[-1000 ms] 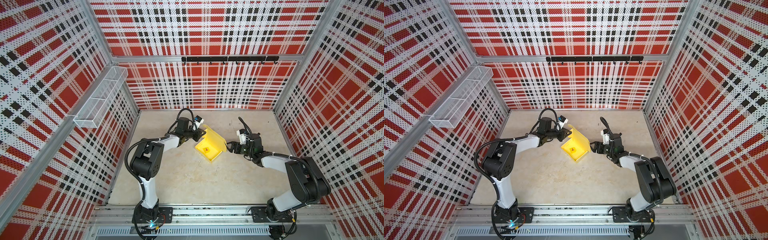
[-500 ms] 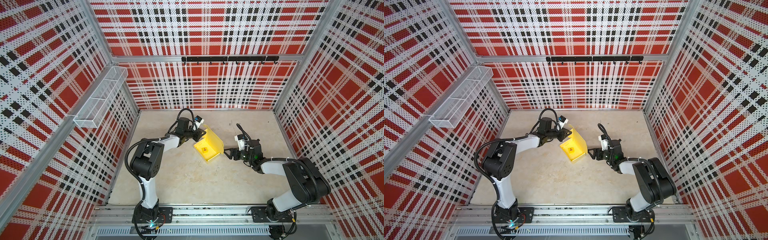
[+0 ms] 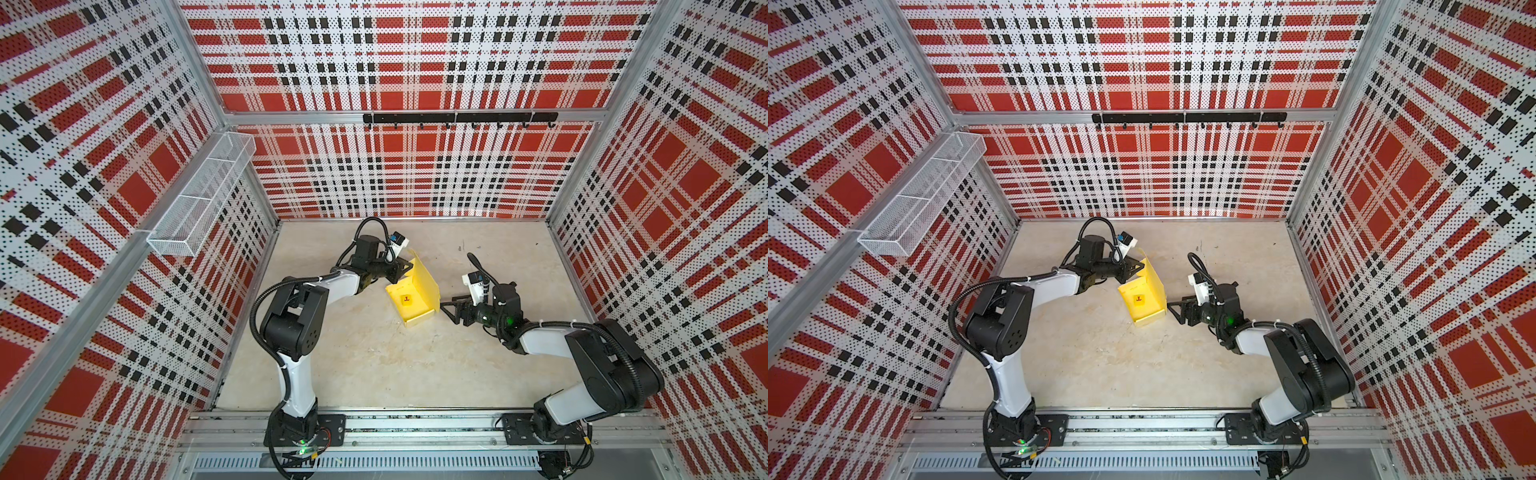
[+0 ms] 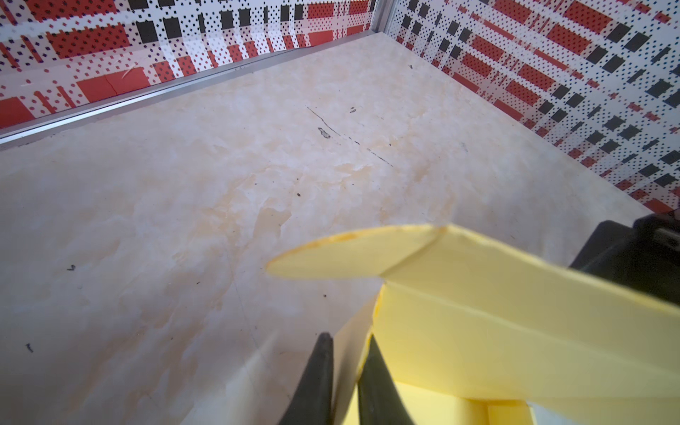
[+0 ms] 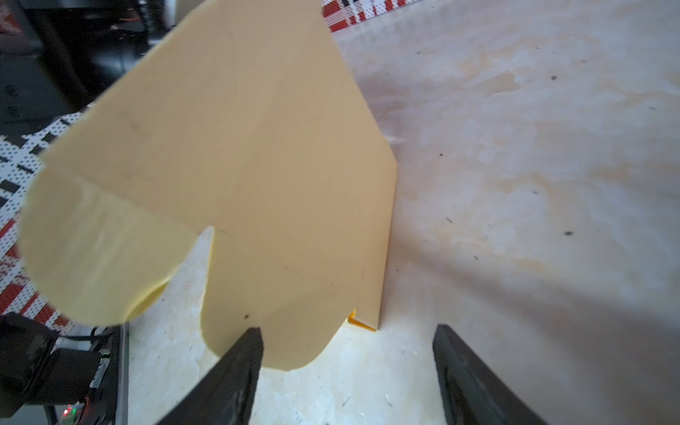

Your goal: Fold the paper box

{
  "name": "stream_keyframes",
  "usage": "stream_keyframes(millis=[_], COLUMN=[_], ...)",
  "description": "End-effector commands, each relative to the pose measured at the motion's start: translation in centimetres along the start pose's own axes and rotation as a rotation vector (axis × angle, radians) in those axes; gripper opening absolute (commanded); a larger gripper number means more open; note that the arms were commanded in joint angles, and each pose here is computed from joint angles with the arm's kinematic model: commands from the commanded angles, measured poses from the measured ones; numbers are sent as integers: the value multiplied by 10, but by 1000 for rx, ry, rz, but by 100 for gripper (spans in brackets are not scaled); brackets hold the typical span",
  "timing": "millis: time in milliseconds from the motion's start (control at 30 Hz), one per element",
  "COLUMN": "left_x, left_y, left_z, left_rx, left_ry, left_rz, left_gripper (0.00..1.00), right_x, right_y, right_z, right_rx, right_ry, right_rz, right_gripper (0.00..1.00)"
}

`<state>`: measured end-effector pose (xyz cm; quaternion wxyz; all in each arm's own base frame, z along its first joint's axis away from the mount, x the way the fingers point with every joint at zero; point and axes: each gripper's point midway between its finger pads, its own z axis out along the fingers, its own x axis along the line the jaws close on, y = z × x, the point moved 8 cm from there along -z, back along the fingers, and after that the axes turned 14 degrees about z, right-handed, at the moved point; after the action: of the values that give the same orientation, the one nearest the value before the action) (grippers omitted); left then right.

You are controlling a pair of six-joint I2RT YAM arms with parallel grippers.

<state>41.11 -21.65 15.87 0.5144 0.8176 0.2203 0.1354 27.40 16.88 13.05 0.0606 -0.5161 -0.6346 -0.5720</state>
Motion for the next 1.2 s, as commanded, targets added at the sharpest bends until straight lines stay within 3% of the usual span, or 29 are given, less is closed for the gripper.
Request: stream_keyframes(millis=[0, 833, 1167], left_x=[-6, -10, -11], left_y=[13, 10, 10], left_z=[-7, -6, -7], left_rx=[-33, -23, -24], left_ry=[5, 0, -4], left_rz=[21, 22, 26], left_gripper=[17, 17, 17], right_x=[17, 32, 33], right_y=[2, -4, -10], right_z=[7, 35, 12], right_rx=[-49, -44, -65], right_ry=[83, 107, 49], right_rz=[-162, -311, -317], right_gripper=[76, 73, 73])
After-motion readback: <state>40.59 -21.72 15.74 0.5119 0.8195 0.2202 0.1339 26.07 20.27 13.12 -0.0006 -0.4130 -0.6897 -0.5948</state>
